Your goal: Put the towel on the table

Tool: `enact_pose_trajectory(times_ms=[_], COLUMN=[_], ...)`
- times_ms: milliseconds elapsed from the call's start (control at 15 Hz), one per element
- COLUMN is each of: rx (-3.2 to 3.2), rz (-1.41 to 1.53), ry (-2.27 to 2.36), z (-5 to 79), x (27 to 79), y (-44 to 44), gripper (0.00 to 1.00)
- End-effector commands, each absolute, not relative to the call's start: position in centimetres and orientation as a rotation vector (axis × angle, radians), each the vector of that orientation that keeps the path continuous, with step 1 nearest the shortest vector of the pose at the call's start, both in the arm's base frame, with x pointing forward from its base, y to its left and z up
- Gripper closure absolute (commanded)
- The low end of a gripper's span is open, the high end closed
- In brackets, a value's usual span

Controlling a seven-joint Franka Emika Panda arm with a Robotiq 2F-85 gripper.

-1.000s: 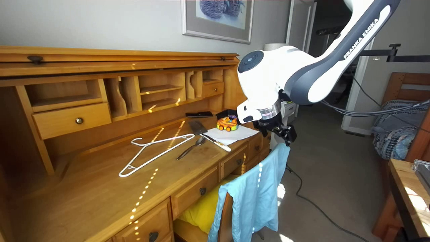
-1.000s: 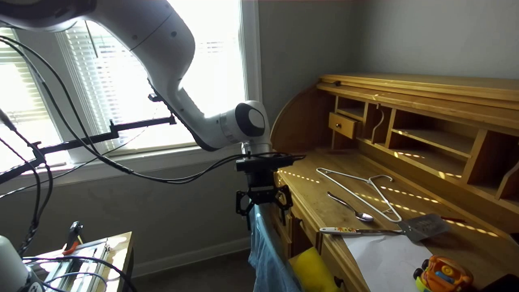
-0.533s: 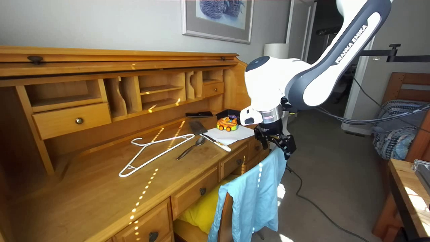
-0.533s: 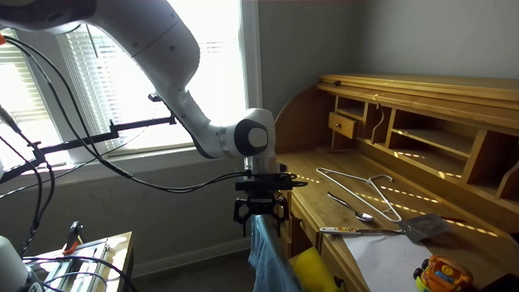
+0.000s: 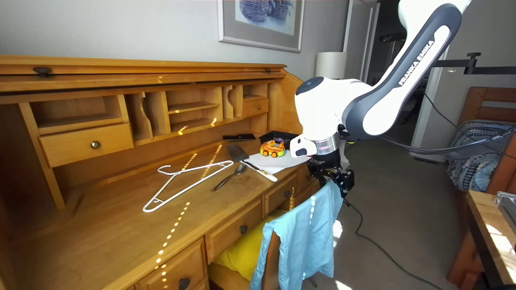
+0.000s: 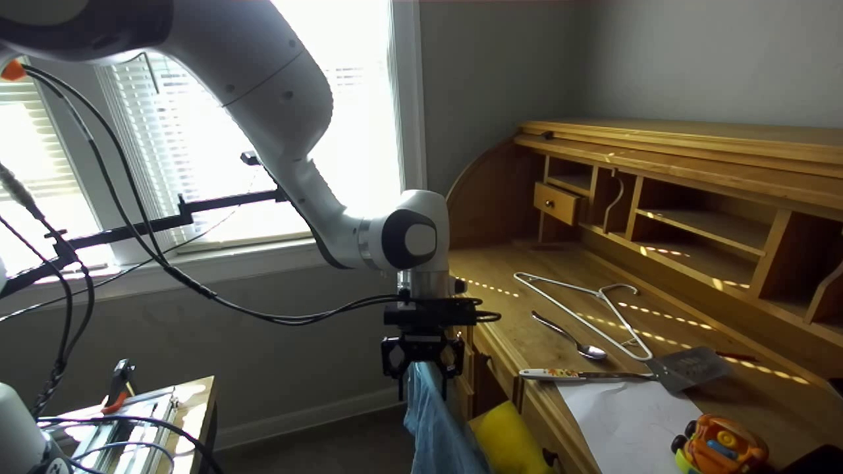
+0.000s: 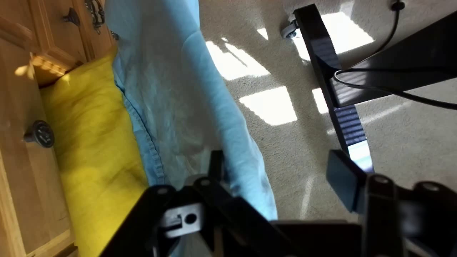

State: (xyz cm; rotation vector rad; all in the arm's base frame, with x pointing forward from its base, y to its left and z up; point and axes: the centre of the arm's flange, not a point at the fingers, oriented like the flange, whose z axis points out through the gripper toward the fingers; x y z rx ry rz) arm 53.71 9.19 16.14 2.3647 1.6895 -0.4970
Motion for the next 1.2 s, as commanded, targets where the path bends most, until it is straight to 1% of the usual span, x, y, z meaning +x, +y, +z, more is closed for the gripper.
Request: enact_pose_trajectory(times_ms=[0, 333, 400, 467, 533, 800, 1000, 1067, 1133], rx=[2.366, 2.358, 2.356, 2.347, 2.337, 2.297, 2.262, 2.254, 2.250], rz=[-0.488, -0.458, -0.452, -0.449, -0.451, -0.441, -0.411, -0.409, -0.400], ry=[1.705, 1.699, 1.699, 1.706, 1.718, 1.718, 1.703, 1.704, 1.698], z=[16.5, 17.1, 17.2, 17.3, 17.4, 19.4, 21.7, 22.2, 22.9], x=[53.5, 54.1, 54.2, 54.2, 54.2, 53.6, 52.9, 52.8, 52.7], y=[9.5, 9.5, 9.5, 9.5, 9.6, 10.1, 11.0, 11.2, 11.6], gripper=[0.55, 0.89, 0.95, 0.99, 0.95, 0.95, 0.96, 1.00, 1.00])
